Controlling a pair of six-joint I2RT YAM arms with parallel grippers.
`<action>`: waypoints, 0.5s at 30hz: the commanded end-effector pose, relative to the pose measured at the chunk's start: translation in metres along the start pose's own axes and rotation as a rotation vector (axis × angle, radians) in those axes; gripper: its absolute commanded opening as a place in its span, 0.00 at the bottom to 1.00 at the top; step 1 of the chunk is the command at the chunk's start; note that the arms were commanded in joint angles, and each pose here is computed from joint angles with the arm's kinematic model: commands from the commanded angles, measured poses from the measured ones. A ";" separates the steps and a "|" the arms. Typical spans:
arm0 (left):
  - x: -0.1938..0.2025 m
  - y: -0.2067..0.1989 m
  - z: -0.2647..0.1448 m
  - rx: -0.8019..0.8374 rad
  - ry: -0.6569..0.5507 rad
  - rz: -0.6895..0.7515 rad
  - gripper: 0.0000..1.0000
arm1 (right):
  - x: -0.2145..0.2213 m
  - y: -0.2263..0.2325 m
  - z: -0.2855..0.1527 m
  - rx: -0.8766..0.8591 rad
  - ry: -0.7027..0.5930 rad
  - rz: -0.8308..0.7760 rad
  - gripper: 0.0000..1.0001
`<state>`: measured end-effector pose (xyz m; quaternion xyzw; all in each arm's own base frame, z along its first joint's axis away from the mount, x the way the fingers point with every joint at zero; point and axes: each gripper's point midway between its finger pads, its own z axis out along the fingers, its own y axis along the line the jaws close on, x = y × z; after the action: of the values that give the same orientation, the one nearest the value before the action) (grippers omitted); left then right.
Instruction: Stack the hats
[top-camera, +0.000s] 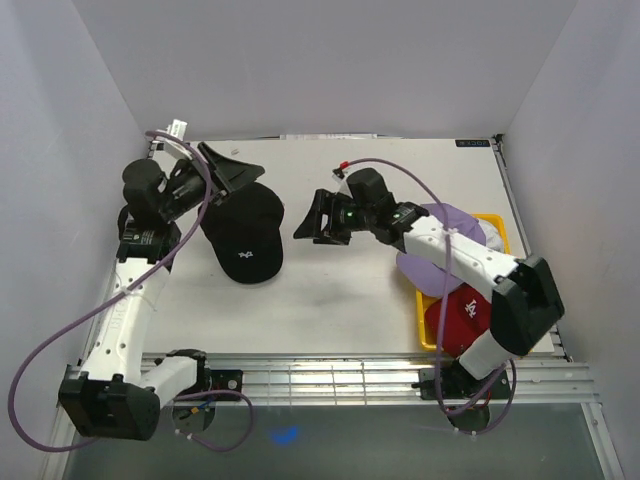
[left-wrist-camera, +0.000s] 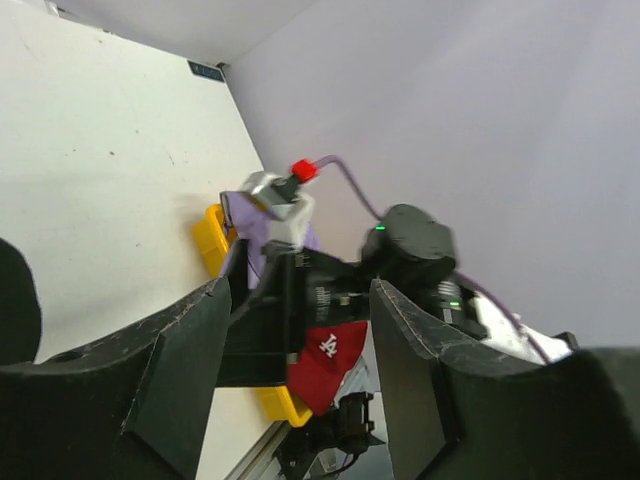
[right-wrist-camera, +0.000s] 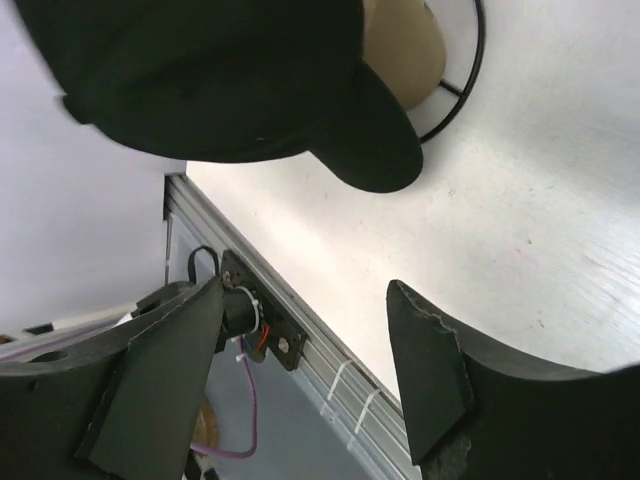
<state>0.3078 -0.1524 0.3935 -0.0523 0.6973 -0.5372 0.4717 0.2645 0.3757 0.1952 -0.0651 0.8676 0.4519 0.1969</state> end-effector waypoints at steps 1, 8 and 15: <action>-0.002 0.005 0.019 -0.096 -0.047 0.036 0.68 | -0.032 0.010 -0.070 0.102 -0.181 -0.042 0.72; 0.017 -0.003 0.055 -0.084 0.006 0.042 0.68 | -0.047 -0.018 -0.218 0.216 -0.532 0.030 0.75; 0.115 -0.012 0.118 -0.044 0.211 0.032 0.68 | -0.050 0.009 -0.302 0.257 -0.732 -0.013 0.79</action>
<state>0.3312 -0.2698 0.3390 -0.0233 0.7560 -0.5157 0.4025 0.2220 0.1483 0.3845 0.1064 0.7691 0.3771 0.5049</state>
